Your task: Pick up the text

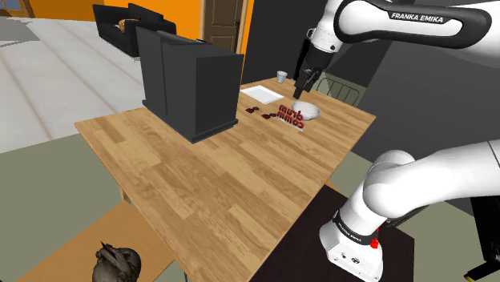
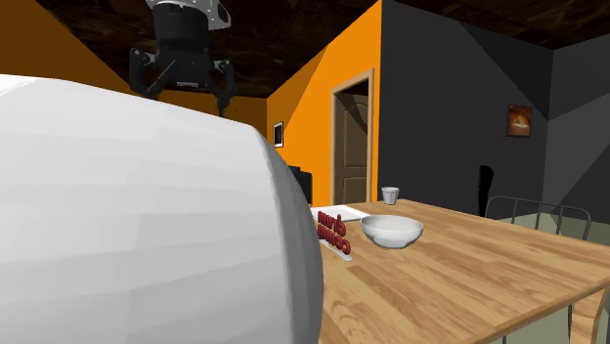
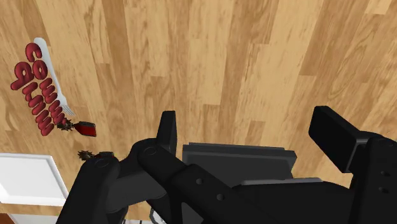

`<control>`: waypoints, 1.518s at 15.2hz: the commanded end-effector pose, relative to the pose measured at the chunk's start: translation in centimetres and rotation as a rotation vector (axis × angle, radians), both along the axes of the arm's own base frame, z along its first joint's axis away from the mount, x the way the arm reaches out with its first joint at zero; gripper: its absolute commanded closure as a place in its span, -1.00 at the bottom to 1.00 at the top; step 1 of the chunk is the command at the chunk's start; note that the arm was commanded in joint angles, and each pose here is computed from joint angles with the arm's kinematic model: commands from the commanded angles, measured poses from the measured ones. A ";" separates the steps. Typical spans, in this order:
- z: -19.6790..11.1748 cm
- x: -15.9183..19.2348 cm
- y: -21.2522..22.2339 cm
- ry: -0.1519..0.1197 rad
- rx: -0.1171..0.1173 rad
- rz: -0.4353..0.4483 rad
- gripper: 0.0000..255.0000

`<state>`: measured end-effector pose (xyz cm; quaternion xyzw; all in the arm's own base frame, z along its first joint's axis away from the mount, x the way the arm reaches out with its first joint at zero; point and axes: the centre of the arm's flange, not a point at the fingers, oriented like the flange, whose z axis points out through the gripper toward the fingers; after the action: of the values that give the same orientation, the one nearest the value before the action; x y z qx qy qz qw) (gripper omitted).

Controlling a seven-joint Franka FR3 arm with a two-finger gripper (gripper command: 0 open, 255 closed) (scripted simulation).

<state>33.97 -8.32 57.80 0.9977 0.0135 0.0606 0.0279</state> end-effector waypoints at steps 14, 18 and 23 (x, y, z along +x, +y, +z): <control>-8.1 6.3 -17.8 0.046 0.026 -0.035 -1.00; -10.3 7.9 -22.5 0.059 0.033 -0.044 -1.00; -13.2 9.7 -28.3 0.075 0.042 -0.056 -1.00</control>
<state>43.43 -35.42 45.04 0.9996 -0.0141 0.0242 0.0086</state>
